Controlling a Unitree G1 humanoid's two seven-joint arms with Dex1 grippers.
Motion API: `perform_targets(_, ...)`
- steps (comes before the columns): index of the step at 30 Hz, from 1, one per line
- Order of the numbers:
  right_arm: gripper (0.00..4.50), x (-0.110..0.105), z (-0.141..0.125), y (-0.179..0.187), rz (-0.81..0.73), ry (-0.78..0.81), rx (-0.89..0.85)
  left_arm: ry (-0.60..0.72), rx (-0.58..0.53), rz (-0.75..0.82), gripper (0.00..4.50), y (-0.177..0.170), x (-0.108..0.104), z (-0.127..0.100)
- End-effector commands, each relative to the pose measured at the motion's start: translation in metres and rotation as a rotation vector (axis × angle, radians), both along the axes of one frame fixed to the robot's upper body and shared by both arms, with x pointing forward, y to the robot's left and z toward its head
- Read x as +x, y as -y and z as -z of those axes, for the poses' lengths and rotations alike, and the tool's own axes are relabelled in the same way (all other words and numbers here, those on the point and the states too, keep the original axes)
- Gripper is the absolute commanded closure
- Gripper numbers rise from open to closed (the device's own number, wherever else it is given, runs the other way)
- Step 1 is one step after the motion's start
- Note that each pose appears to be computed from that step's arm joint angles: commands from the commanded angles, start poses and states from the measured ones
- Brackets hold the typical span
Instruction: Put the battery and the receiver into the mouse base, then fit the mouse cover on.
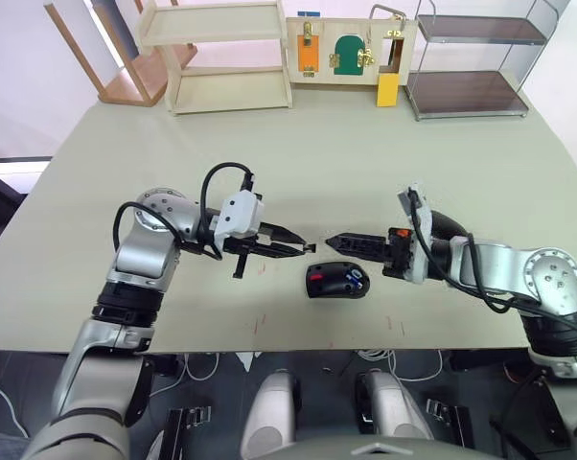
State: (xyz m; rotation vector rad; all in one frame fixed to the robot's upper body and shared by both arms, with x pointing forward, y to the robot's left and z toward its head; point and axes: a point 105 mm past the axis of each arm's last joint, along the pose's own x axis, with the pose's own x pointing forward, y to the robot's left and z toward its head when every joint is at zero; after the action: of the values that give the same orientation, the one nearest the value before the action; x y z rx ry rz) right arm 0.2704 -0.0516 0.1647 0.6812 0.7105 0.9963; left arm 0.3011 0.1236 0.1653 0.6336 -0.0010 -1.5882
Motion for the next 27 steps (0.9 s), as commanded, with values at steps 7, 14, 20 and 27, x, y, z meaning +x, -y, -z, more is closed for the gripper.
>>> perform_targets(7,0.0,-0.004,-0.003,-0.015,-0.007,-0.025,0.036,0.048,-0.005,0.068,4.36,0.007,-0.004,-0.008)
perform_targets(14,0.54,-0.003,-0.003,-0.02,-0.016,-0.032,0.03,0.05,-0.005,0.076,4.36,0.008,-0.005,-0.009)
perform_targets(20,1.2,-0.006,0.0,-0.023,-0.039,-0.036,0.017,0.046,-0.007,0.087,4.36,0.008,-0.006,-0.01)
perform_targets(27,3.06,-0.007,0.0,-0.024,-0.05,-0.039,0.016,0.052,0.008,0.104,4.36,0.01,-0.008,-0.011)
